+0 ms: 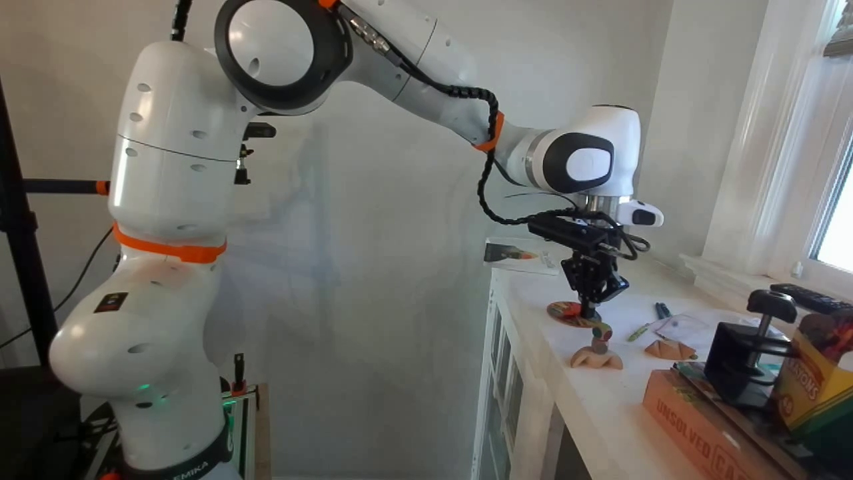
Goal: Rotate the pointer on the wheel to the right.
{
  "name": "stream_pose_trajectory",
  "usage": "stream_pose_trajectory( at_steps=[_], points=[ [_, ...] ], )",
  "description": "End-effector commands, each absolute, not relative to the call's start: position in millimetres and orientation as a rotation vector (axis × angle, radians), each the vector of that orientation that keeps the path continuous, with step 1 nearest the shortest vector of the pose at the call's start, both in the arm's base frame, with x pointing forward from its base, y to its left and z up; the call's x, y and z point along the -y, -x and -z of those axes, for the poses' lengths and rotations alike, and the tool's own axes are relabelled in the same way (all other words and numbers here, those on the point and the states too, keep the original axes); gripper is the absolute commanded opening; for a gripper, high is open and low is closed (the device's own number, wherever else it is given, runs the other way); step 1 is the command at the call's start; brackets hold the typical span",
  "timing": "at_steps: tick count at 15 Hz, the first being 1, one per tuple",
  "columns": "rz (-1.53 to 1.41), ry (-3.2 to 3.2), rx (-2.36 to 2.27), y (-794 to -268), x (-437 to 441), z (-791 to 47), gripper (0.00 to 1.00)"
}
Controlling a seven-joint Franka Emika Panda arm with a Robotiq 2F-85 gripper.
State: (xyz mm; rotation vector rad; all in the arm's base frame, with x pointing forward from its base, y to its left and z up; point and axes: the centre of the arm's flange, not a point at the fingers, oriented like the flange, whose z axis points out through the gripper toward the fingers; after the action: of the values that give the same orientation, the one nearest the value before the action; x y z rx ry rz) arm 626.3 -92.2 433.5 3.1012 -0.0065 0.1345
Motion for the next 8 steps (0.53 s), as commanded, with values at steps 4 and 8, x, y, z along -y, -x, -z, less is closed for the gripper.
stream_pose_trajectory(
  at_steps=[4, 8],
  points=[
    [-0.141, -3.121, -0.014, -628, 93, -425, 0.0],
    [-0.125, -3.112, 0.001, -621, 91, -436, 0.0]
  ],
)
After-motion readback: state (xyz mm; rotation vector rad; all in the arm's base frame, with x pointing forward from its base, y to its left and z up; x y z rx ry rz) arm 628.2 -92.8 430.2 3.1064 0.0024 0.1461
